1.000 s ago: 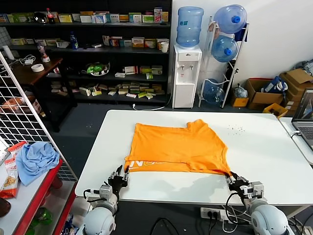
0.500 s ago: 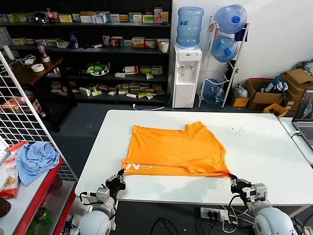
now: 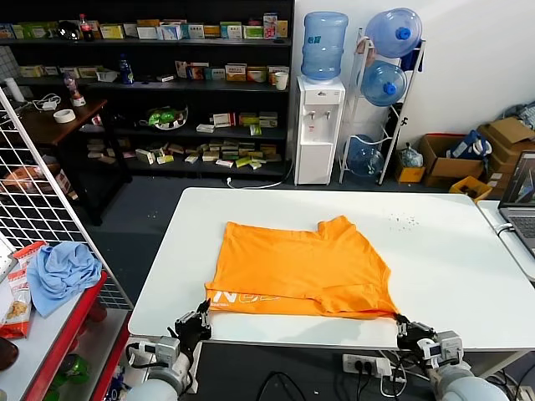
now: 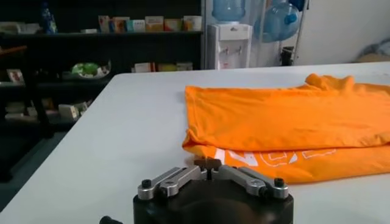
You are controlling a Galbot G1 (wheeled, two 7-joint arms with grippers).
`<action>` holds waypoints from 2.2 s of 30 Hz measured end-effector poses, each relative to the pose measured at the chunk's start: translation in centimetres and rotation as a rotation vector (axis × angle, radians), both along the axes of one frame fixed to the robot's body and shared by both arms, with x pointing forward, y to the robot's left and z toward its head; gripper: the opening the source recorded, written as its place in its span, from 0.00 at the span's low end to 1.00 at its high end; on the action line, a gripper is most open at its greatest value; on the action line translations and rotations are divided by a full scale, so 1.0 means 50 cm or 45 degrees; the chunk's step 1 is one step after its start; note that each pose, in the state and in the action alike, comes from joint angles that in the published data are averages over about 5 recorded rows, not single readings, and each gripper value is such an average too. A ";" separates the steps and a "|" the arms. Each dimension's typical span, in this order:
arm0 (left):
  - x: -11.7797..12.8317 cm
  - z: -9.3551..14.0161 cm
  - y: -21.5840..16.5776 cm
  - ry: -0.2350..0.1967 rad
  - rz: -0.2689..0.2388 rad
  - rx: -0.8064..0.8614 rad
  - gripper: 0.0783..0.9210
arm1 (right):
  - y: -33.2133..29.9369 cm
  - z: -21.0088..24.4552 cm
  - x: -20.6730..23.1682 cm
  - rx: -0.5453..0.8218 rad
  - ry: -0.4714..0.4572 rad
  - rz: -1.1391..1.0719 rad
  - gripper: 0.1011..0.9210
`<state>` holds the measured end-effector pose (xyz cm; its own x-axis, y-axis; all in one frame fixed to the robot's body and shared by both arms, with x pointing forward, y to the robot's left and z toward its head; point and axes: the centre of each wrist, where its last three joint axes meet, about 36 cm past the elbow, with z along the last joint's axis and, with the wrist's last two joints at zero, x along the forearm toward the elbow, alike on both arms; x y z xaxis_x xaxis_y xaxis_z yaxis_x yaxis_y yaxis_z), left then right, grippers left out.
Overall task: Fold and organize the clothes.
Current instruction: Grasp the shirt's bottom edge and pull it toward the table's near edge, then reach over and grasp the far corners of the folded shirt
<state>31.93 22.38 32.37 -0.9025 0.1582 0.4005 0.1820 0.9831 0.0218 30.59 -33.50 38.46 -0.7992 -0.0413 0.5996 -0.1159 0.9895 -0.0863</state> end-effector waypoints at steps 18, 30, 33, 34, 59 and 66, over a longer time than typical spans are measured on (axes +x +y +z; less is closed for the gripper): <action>0.007 0.033 -0.018 -0.094 -0.013 -0.004 0.63 | 0.004 0.051 0.050 0.066 -0.161 0.028 0.70; 0.178 0.006 -0.024 -0.141 -0.017 -0.008 0.88 | -0.039 0.030 0.226 0.193 -0.236 0.007 0.88; 0.230 0.005 -0.029 -0.149 -0.024 -0.011 0.88 | -0.047 0.029 0.275 0.232 -0.236 -0.002 0.88; 0.247 0.004 -0.031 -0.150 -0.026 -0.013 0.88 | -0.050 0.030 0.292 0.243 -0.236 -0.006 0.88; 0.572 0.010 -0.068 -0.075 -0.013 0.052 0.88 | -0.055 -0.013 0.588 0.368 -0.191 -0.026 0.88; 0.584 -0.002 -0.058 -0.023 0.002 0.087 0.88 | -0.050 -0.051 0.607 0.379 -0.114 -0.008 0.88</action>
